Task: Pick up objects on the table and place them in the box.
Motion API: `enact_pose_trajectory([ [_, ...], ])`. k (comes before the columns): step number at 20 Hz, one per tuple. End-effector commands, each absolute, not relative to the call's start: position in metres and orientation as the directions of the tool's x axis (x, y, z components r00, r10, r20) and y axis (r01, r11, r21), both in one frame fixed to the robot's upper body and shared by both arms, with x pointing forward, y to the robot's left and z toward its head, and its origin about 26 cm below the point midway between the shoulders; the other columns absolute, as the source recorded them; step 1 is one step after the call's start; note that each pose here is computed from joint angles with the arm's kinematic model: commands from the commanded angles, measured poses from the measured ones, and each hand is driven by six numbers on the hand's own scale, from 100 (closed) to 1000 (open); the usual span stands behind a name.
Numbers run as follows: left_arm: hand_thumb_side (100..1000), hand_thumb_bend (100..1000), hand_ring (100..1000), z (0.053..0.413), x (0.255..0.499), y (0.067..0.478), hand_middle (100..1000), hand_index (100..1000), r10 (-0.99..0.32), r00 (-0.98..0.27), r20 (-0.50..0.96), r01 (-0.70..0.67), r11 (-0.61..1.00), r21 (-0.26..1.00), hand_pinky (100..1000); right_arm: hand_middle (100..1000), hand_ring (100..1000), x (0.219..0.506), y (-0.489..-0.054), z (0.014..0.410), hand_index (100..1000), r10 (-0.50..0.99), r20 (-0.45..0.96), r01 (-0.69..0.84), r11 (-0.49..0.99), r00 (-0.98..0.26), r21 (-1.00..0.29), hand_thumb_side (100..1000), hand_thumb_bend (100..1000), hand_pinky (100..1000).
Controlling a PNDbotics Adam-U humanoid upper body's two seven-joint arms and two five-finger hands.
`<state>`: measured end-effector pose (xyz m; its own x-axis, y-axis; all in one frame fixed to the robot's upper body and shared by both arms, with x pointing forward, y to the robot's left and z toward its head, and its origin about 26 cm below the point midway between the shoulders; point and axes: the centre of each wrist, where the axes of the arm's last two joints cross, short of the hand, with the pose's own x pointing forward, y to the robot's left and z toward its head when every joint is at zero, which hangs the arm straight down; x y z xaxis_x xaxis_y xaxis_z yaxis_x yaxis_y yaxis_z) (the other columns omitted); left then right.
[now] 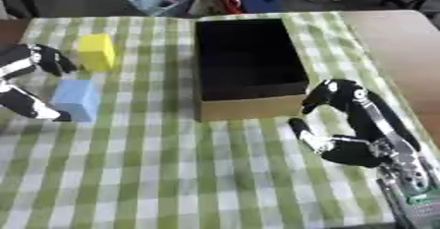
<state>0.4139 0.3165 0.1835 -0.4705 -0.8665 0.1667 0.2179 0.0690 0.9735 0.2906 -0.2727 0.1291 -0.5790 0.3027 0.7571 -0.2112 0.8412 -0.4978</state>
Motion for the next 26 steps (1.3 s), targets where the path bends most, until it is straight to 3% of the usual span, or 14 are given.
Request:
enact_pose_trajectory([
  [1,195,710,640,0.193,0.417,0.319,615,741,-0.87,-0.474,0.134,0.203,0.04,0.978,706,512,539,0.291,-0.274,0.136,572,0.306,0.742,-0.21,0.833,-0.596,-0.512,100,344,671],
  [10,103,642,580,0.181,0.422,0.32,555,680,-0.883,-0.455,0.116,0.204,0.024,0.979,673,512,539,0.291,-0.274,0.136,572,0.301,0.743,-0.214,0.833,-0.598,-0.51,100,347,671],
  [16,100,548,492,0.179,0.424,0.32,464,591,-0.893,-0.435,0.118,0.149,0.058,0.987,613,512,539,0.291,-0.274,0.136,572,0.3,0.744,-0.214,0.834,-0.597,-0.509,100,349,671],
  [21,100,500,467,0.188,0.422,0.316,436,572,-0.888,-0.442,0.13,0.063,0.114,0.992,595,512,539,0.291,-0.274,0.136,572,0.3,0.745,-0.215,0.834,-0.596,-0.508,100,351,671],
  [26,100,507,469,0.216,0.415,0.305,439,574,-0.861,-0.499,0.098,-0.002,0.115,0.993,599,512,539,0.291,-0.274,0.135,572,0.302,0.745,-0.215,0.834,-0.595,-0.509,100,352,672],
])
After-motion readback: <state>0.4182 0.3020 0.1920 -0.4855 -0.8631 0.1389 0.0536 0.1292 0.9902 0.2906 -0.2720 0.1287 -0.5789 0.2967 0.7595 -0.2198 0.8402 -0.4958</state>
